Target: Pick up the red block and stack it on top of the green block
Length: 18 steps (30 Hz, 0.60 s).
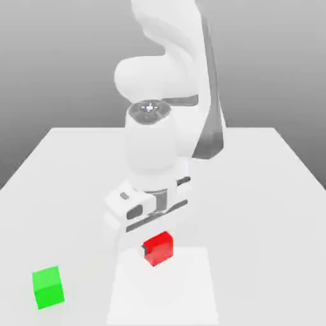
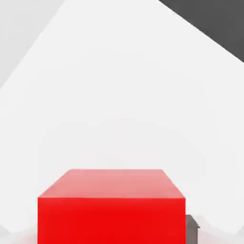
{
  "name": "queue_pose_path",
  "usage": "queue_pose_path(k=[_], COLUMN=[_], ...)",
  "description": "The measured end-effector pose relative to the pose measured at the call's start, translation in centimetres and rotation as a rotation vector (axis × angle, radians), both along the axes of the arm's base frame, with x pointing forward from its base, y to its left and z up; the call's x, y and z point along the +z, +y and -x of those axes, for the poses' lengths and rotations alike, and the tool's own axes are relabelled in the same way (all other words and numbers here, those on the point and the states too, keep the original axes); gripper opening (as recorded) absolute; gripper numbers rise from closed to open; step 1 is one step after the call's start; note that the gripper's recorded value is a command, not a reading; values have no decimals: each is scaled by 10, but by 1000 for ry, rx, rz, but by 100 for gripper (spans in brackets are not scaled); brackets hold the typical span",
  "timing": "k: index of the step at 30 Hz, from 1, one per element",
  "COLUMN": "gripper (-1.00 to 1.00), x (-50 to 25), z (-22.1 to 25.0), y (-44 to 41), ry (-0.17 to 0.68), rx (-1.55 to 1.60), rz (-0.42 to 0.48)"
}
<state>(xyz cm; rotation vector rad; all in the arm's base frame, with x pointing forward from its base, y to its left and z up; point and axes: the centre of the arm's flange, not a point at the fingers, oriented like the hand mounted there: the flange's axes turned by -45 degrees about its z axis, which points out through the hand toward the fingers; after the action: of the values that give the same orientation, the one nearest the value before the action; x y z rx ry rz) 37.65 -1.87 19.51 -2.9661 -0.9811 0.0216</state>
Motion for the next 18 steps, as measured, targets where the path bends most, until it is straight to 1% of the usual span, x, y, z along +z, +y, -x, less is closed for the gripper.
queue_pose_path(k=[5, 9, 11, 13, 18], gripper=[-100, -100, -100, -100, -100], x=[12, 22, 27, 31, 42], z=[5, -13, -24, -28, -41], y=[0, -18, -40, -85, -145], ry=[-13, -18, -18, -16, -14], rx=[0, 42, 48, -1, 19], rz=[10, 22, 27, 30, 27])
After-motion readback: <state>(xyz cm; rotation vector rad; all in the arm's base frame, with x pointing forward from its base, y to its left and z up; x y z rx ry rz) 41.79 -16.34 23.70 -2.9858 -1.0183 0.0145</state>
